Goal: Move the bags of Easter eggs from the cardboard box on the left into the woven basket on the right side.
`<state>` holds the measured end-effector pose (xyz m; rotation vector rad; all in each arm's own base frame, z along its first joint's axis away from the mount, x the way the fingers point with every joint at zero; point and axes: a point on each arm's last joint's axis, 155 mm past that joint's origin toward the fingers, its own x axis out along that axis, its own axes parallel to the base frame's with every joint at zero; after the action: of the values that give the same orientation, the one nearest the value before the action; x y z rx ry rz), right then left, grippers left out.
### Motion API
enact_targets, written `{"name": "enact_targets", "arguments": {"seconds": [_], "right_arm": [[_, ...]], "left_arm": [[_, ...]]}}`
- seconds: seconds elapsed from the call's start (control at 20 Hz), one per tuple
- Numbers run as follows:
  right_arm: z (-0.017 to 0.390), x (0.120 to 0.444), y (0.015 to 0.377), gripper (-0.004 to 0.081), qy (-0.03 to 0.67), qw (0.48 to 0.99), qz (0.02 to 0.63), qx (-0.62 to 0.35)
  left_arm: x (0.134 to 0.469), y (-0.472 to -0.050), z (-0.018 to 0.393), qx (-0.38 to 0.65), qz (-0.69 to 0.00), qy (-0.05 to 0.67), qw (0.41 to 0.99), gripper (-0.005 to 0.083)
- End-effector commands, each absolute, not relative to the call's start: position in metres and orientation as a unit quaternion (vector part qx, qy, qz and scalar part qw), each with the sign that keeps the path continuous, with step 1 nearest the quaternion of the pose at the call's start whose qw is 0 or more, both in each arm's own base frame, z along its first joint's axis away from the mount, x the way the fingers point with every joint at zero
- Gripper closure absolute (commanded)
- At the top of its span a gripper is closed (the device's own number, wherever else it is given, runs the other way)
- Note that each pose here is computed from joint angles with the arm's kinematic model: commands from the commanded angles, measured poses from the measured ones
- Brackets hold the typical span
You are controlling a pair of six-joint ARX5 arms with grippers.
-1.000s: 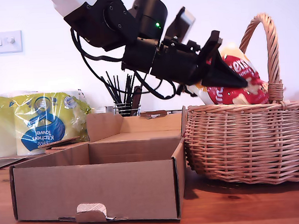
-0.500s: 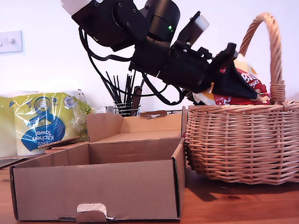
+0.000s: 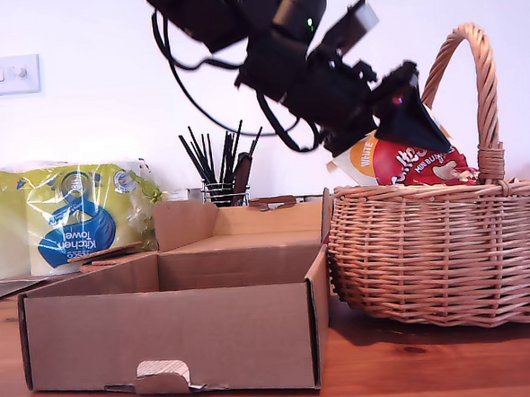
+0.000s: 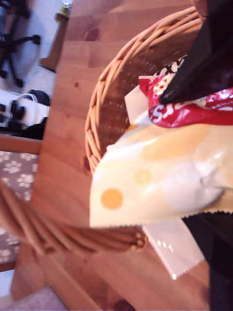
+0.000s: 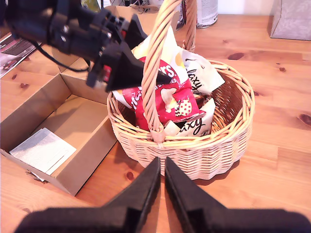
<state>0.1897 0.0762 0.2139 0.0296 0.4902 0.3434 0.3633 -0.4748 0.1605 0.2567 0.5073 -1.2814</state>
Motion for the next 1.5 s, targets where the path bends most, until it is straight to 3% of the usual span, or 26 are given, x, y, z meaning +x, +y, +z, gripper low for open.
{"name": "enact_targets", "arguments": {"seconds": [0.0, 0.35, 0.5, 0.65, 0.85, 1.05, 1.45], "right_arm": [[0.213, 0.190, 0.078, 0.0783, 0.241, 0.955, 0.173, 0.015], [0.213, 0.191, 0.077, 0.0783, 0.238, 0.956, 0.172, 0.005], [0.216, 0.194, 0.078, 0.0783, 0.230, 0.958, 0.173, 0.001], [0.223, 0.202, 0.081, 0.0783, 0.217, 0.961, 0.173, 0.004], [0.230, 0.224, 0.084, 0.0783, 0.205, 0.965, 0.163, -0.002], [0.241, 0.245, 0.083, 0.0783, 0.166, 0.975, 0.149, -0.014], [0.230, 0.258, 0.094, 0.0783, 0.132, 0.975, 0.177, 0.024]], "left_arm": [[0.363, -0.465, 0.162, 0.126, -0.586, 0.240, 0.763, 0.0290], [0.370, -0.426, 0.192, 0.130, -0.564, 0.254, 0.775, 0.0316], [0.372, -0.402, 0.200, 0.126, -0.549, 0.279, 0.778, 0.0506], [0.369, -0.379, 0.201, 0.124, -0.535, 0.310, 0.776, 0.0804], [0.363, -0.350, 0.191, 0.134, -0.509, 0.340, 0.779, 0.0793], [0.366, -0.309, 0.178, 0.133, -0.442, 0.322, 0.827, 0.0793], [0.343, -0.198, 0.222, 0.060, -0.304, 0.170, 0.935, 0.0793]]}}
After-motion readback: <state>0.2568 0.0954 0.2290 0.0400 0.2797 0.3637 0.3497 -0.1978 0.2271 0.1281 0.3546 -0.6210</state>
